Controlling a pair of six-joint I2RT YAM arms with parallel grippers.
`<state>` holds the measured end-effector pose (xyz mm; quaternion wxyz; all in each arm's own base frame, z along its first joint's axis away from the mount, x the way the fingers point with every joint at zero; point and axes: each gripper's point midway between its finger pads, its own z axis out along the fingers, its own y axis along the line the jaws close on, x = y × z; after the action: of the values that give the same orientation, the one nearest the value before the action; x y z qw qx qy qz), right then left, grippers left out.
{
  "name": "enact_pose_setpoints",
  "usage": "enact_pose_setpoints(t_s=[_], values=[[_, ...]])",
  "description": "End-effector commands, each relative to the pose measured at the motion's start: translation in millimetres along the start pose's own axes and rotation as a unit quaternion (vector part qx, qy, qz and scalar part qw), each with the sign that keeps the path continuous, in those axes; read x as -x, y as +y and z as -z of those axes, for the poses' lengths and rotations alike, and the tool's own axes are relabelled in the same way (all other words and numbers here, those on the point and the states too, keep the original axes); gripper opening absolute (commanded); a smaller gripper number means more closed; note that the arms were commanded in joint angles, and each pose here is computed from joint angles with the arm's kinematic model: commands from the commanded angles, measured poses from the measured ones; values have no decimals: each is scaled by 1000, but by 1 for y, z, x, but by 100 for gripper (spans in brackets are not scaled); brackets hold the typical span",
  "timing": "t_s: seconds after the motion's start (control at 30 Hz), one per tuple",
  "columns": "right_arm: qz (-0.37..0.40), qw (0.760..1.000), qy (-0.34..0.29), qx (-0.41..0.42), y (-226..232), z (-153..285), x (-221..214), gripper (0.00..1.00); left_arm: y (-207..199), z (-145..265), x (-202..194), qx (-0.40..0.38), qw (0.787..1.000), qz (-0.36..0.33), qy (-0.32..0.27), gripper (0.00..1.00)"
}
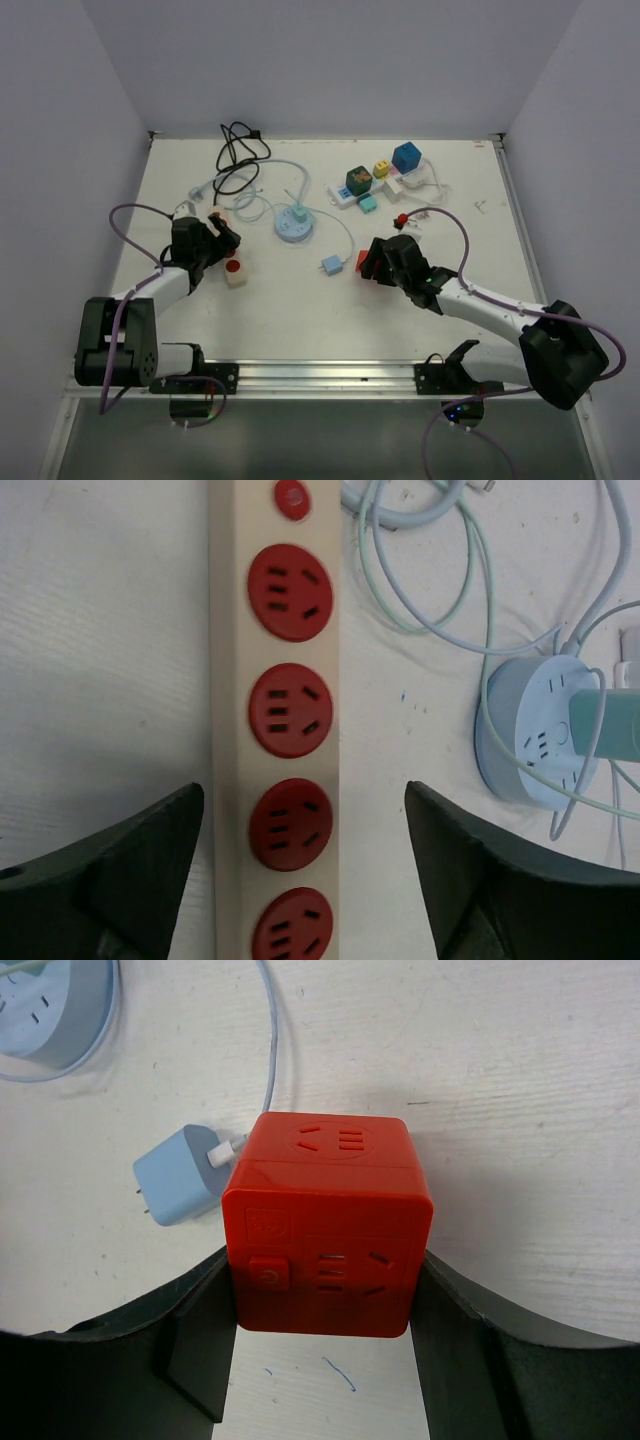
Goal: Pull the plug off the socket
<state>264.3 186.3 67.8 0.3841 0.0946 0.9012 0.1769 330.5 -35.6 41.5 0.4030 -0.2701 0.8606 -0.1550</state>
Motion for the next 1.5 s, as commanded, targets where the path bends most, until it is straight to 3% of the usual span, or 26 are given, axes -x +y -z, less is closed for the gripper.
enact_pose_setpoints(t_s=[0.0,0.07,0.17,0.2,0.27,0.47,0.63,0.7,0.77,1.03,1.17,1.47], values=[[1,999,-25,41,24,-6,19,12,-31,3,40,-52,997,-3,-54,89],[5,999,-21,42,26,-10,19,17,-32,7,42,-49,997,-2,-57,99],[9,999,-13,41,28,-15,17,41,-36,18,51,-47,997,-1,-67,100],[9,999,-11,43,30,-16,17,61,-38,22,55,-45,996,-2,-71,100],[13,999,-12,40,29,-15,19,77,-43,31,67,-51,995,-3,-91,100],[51,997,-47,21,30,13,58,98,-59,52,88,-57,993,-18,-103,99],[63,993,-92,25,46,39,100,93,-87,79,102,-104,989,-33,-102,99],[72,990,-112,42,61,45,118,77,-101,94,115,-118,986,-49,-108,100],[103,988,-94,60,75,33,117,73,-115,113,130,-137,980,-76,-126,99],[215,967,-45,131,157,-16,114,78,-105,142,142,-119,966,-133,-189,100],[257,957,-29,134,190,-49,112,76,-102,138,132,-124,966,-142,-177,100],[310,946,10,92,194,-128,82,76,-103,138,126,-136,964,-148,-172,100]])
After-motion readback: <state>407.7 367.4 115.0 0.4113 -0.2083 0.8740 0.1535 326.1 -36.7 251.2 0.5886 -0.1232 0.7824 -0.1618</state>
